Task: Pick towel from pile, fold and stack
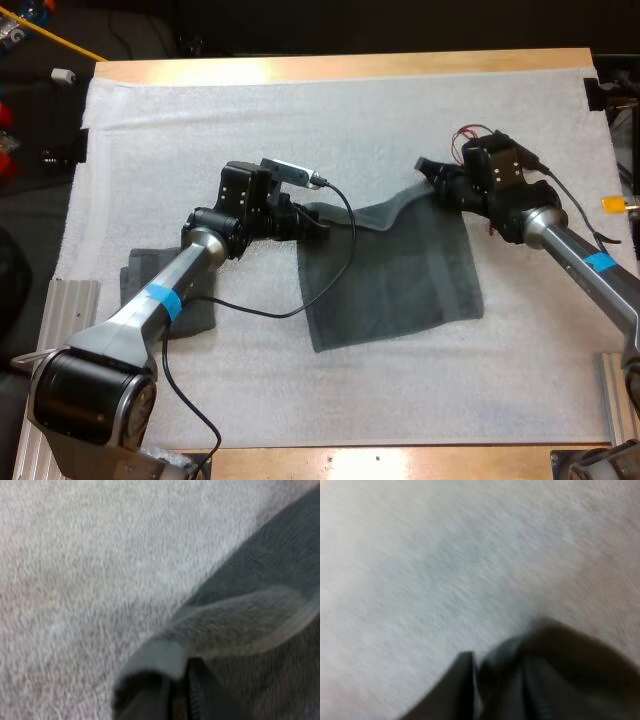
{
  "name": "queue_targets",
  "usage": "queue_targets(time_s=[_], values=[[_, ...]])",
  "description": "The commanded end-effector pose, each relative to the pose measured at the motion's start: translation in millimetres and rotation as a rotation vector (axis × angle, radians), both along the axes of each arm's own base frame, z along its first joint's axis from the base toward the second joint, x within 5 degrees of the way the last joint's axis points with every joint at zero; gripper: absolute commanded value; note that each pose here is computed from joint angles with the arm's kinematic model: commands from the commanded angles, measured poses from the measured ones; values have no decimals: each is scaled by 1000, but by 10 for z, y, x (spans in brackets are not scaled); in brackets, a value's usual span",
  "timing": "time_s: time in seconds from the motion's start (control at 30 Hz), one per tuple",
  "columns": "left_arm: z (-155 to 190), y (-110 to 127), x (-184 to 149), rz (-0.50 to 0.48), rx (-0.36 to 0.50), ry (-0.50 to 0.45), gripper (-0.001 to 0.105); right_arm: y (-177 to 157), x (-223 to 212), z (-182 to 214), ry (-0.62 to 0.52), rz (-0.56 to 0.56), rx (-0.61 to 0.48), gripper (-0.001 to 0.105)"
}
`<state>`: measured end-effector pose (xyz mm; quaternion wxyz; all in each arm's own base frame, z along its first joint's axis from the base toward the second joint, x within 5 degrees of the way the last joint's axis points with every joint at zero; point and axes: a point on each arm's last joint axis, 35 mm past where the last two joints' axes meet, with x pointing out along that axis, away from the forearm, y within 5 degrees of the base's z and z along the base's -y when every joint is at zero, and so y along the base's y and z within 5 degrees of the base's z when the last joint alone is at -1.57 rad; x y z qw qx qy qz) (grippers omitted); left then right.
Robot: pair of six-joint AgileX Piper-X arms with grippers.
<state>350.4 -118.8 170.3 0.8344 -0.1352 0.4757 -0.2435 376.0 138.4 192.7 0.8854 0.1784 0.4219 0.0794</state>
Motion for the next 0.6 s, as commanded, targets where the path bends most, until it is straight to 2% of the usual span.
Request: queue_targets(time_s=[0.0, 0.03, 0.07, 0.17, 0.27, 0.4, 0.57], values=[[79, 8, 54, 17, -35, -45, 23, 2, 70, 81, -61, -19, 62, 50], [100, 11, 73, 21, -56, -51, 28, 9, 90, 100, -85, -20, 75, 52], [137, 20, 104, 23, -94, -60, 38, 24, 121, 141, -132, -5, 90, 55], [246, 58, 178, -20, -194, -76, 54, 61, 169, 268, -251, 82, 110, 55], [380, 112, 215, -66, -264, -84, 55, 68, 160, 413, -318, 150, 87, 55], [602, 194, 152, -57, -273, -108, 55, 32, 66, 657, -388, 205, 16, 55], [933, 264, -52, -51, -264, -118, 55, -57, -176, 940, -352, 236, -44, 55]])
